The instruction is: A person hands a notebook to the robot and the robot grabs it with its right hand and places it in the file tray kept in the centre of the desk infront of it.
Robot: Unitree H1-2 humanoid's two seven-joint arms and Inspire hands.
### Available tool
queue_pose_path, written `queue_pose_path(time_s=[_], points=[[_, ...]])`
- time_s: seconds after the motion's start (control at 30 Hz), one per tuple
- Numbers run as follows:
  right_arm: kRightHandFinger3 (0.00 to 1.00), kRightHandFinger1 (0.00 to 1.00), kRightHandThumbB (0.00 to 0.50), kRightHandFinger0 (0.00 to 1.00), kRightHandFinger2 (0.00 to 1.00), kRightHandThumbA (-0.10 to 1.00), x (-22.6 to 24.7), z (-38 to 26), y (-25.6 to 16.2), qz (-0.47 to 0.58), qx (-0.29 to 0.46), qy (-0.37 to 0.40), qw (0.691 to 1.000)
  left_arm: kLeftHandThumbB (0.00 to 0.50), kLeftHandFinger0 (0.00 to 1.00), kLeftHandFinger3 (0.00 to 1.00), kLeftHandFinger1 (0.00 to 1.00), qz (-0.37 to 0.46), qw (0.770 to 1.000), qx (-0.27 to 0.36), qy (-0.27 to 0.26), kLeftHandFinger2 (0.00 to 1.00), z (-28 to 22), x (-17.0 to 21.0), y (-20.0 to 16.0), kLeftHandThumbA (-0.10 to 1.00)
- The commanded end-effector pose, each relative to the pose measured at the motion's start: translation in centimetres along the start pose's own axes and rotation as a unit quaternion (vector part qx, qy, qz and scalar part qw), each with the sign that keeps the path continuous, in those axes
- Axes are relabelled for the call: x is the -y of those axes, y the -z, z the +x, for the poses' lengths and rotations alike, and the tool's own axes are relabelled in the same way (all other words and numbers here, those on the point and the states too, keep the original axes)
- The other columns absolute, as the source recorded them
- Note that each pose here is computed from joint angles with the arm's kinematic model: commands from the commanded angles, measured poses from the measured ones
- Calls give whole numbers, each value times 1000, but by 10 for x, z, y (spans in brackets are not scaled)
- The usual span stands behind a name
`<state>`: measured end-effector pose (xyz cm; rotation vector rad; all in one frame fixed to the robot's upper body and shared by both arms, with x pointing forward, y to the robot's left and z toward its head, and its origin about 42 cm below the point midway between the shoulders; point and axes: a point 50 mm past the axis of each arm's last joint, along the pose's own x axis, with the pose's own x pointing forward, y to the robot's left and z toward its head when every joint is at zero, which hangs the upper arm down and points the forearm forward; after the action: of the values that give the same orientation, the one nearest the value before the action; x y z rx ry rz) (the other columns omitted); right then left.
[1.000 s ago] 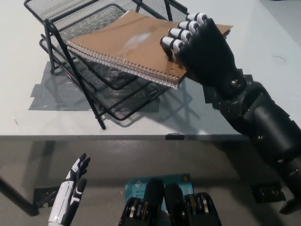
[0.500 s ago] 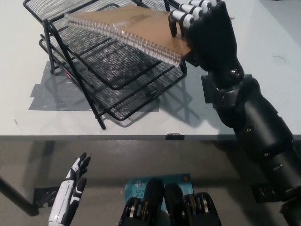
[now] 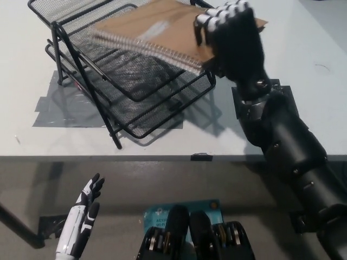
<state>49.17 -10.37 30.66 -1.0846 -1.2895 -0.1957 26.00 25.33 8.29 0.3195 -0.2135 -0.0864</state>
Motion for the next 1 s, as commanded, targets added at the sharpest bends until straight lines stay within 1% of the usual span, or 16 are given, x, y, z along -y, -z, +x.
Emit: queue_pose_path(time_s=[0.0, 0.03, 0.07, 0.17, 0.2, 0.33, 0.37, 0.43, 0.5, 0.57, 0.67, 0.7, 0.77, 0.83, 0.87, 0.97], points=[[265, 0, 0, 0, 196, 700, 13, 44, 3, -19, 104, 53, 993, 345, 1000, 1000, 1000, -1, 1000, 30, -5, 1000, 5, -3, -6, 1000], [292, 0, 0, 0, 203, 720, 11, 44, 3, -23, 118, 42, 992, 346, 1000, 1000, 1000, -1, 1000, 30, -4, 1000, 6, -4, -6, 1000], [346, 0, 0, 0, 232, 806, 8, 43, 1, -28, 142, 9, 989, 337, 1000, 1000, 1000, 2, 999, 33, -4, 1000, 7, -4, -5, 1000], [356, 0, 0, 0, 222, 823, 6, 42, 0, -29, 160, -13, 987, 339, 1000, 1000, 1000, 7, 999, 36, -3, 1000, 8, -5, -6, 1000], [324, 0, 3, 0, 162, 832, 4, 41, -1, -38, 173, -18, 984, 346, 1000, 1000, 1000, 11, 999, 37, -2, 1000, 10, -6, -6, 1000], [324, 0, 0, 0, 136, 827, 5, 40, -2, -35, 171, -17, 985, 353, 1000, 1000, 1000, 8, 999, 36, 0, 1000, 11, -6, -6, 1000], [341, 0, 0, 0, 151, 831, 5, 41, -2, -32, 169, -15, 985, 368, 1000, 1000, 1000, 6, 999, 34, 0, 1000, 11, -6, -6, 1000], [383, 0, 0, 0, 168, 819, 6, 43, -4, -33, 172, -9, 984, 367, 1000, 1000, 1000, 3, 999, 33, 0, 1000, 10, -6, -7, 1000], [396, 0, 0, 0, 170, 762, 6, 47, -7, -25, 170, 4, 985, 341, 1000, 1000, 1000, 3, 999, 35, 2, 1000, 12, -5, -8, 1000], [382, 0, 0, 0, 158, 748, 8, 53, -12, -14, 167, 16, 986, 317, 1000, 1000, 1000, 5, 999, 40, 2, 1000, 13, -5, -10, 1000], [383, 0, 0, 0, 165, 757, 10, 59, -15, -13, 165, 26, 986, 319, 1000, 1000, 1000, 2, 999, 42, 2, 1000, 14, -5, -10, 1000], [437, 0, 0, 0, 231, 769, 11, 65, -15, -17, 157, 38, 987, 316, 1000, 1000, 1000, 0, 999, 41, 3, 1000, 15, -5, -11, 1000], [440, 0, 0, 0, 236, 769, 11, 70, -15, -16, 150, 45, 988, 313, 1000, 1000, 1000, -1, 999, 40, 4, 1000, 15, -4, -11, 1000], [392, 0, 0, 0, 228, 797, 10, 73, -15, -19, 138, 49, 989, 318, 1000, 1000, 1000, -8, 999, 37, 5, 1000, 14, -4, -12, 1000], [324, 0, 0, 0, 201, 731, 9, 74, -15, -10, 125, 51, 991, 308, 1000, 1000, 1000, -4, 999, 39, 5, 1000, 13, -5, -12, 1000], [241, 0, 0, 0, 165, 728, 5, 77, -14, 14, 81, 66, 994, 307, 1000, 1000, 1000, 3, 999, 41, 7, 1000, 13, -5, -11, 1000]])
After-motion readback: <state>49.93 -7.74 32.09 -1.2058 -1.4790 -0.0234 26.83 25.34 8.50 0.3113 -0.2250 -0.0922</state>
